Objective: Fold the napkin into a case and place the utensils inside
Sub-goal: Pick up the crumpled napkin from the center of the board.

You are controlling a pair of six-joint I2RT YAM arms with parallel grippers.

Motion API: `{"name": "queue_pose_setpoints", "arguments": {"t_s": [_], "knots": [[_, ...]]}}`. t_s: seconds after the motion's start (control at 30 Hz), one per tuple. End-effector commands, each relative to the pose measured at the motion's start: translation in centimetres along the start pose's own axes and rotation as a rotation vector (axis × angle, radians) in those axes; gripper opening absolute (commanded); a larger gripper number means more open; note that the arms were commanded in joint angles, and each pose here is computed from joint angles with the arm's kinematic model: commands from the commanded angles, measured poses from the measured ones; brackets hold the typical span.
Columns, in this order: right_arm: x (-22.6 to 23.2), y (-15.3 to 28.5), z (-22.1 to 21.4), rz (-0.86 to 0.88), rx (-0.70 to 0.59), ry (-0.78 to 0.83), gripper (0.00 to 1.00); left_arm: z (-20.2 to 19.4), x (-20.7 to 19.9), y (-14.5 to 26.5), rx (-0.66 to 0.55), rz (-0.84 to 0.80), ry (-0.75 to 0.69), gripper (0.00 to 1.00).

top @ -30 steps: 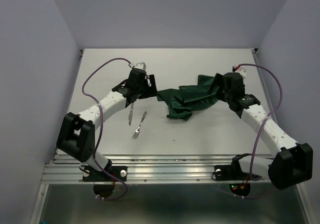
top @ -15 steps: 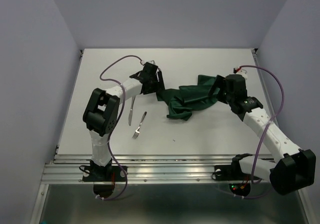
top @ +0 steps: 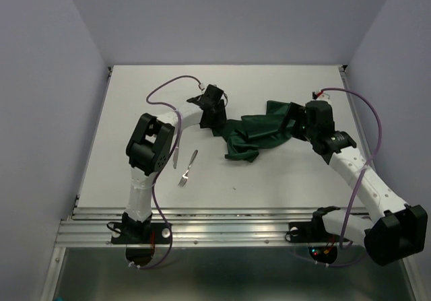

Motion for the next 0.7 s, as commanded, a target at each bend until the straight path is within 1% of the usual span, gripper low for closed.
{"name": "queue_pose_setpoints", "arguments": {"t_s": [0.0, 0.17, 0.2, 0.23, 0.27, 0.33, 0.37, 0.47, 0.53, 0.57, 0.63, 0.67], "knots": [[0.9, 0.9, 0.3, 0.072, 0.022, 0.018, 1.0, 0.7, -0.3, 0.8, -0.014, 0.006, 0.007, 0.7], [1.6, 1.2, 0.0, 0.109, 0.045, 0.029, 1.0, 0.5, -0.6, 0.3, 0.001, -0.007, -0.004, 0.7], [1.6, 1.3, 0.1, 0.108, 0.04, 0.029, 1.0, 0.5, -0.7, 0.3, 0.0, -0.01, -0.005, 0.68], [1.9, 1.5, 0.0, 0.113, 0.042, 0.028, 1.0, 0.4, -0.7, 0.2, 0.001, -0.014, -0.011, 0.52], [2.2, 1.6, -0.4, 0.127, 0.05, 0.036, 1.0, 0.3, -0.7, 0.1, 0.003, -0.018, -0.013, 0.41], [2.8, 1.9, -0.7, 0.146, 0.055, 0.046, 1.0, 0.3, -0.9, 0.0, 0.003, -0.033, -0.021, 0.12], [3.3, 2.0, -1.4, 0.151, 0.071, 0.063, 1.0, 0.3, -0.9, 0.0, 0.009, -0.041, -0.034, 0.0], [4.7, 2.4, -3.0, 0.158, 0.099, 0.105, 1.0, 0.6, -0.9, 0.6, -0.011, -0.052, -0.044, 0.0], [5.3, 2.3, -4.0, 0.125, 0.097, 0.13, 1.0, 0.9, -0.8, 1.7, -0.05, -0.071, -0.047, 0.0], [5.9, 2.7, -5.3, 0.132, 0.122, 0.164, 1.0, 1.0, -0.9, 2.5, -0.067, -0.083, -0.047, 0.0], [6.7, 2.9, -6.4, 0.115, 0.117, 0.188, 1.0, 1.1, -0.9, 3.2, -0.08, -0.093, -0.048, 0.0], [6.9, 2.6, -7.5, 0.092, 0.137, 0.216, 1.0, 1.0, -1.1, 3.8, -0.078, -0.127, -0.047, 0.0]]}}
Point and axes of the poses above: each gripper's point midway between its finger pads, its own y axis back along the fingers, its own x axis along the line the jaws close on, z = x × y, the point moved 9 cm from there along y, back along the fingers, and after that the axes turned 15 degrees about -y, right-handed, at the moved point
